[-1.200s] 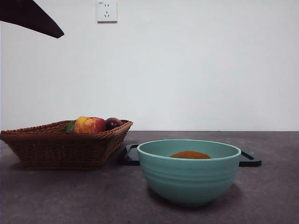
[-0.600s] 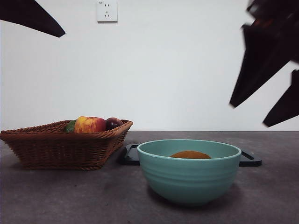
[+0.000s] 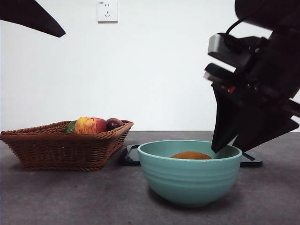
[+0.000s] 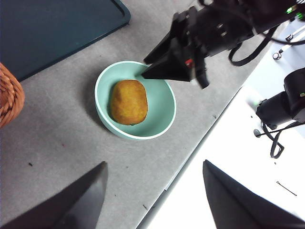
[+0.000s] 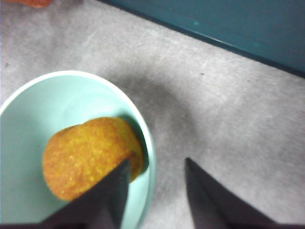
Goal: Pick up the wifruite, put it on the bowl, pick up the plate, put it on desk
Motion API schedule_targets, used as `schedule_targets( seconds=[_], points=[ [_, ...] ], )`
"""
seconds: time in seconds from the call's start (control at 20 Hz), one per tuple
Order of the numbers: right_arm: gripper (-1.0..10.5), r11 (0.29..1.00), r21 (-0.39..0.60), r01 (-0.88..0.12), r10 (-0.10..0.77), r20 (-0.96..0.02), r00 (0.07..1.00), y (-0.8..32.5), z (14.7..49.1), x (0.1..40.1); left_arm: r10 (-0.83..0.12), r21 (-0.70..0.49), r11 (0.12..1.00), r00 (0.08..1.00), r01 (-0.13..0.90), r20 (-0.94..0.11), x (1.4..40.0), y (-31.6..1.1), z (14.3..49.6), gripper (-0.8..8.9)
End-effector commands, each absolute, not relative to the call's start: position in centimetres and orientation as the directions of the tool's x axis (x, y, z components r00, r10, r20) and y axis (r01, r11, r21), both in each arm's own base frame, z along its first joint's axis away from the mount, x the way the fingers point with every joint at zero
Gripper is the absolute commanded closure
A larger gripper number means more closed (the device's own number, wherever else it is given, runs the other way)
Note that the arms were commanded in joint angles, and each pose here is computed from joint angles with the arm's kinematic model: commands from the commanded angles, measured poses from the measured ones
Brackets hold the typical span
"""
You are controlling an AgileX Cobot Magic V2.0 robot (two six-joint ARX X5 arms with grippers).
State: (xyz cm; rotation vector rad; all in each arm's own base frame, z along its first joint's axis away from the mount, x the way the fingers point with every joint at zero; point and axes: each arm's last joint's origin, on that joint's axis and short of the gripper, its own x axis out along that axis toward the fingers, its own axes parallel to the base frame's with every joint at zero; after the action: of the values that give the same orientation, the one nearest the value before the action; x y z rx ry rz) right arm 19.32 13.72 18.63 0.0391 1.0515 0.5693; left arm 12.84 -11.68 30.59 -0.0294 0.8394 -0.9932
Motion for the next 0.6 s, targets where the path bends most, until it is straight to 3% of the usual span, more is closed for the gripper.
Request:
schedule_targets(
  seconds=[0.05,0.25,0.6],
  points=[
    [8.4,0.857,0.291,-0.424,0.456,-0.813,0.363,14.3,18.1,19.5,-0.754,-0.37,0.557,0.265,0.743,-0.601,12.9,-11.8,30.7,4.97],
    [9.4,0.858,0.283,-0.429,0.453,-0.81,0.373,14.5,18.1,19.5,-0.754,-0.37,0.557,0.265,0.744,-0.601,12.9,-11.8,30.7,4.97],
    [9.4,0.842,0.298,-0.449,0.494,-0.761,0.42,14.7,20.0,19.9,-0.754,-0.367,0.555,0.266,0.746,-0.601,12.9,-11.8,30.7,4.97]
  ],
)
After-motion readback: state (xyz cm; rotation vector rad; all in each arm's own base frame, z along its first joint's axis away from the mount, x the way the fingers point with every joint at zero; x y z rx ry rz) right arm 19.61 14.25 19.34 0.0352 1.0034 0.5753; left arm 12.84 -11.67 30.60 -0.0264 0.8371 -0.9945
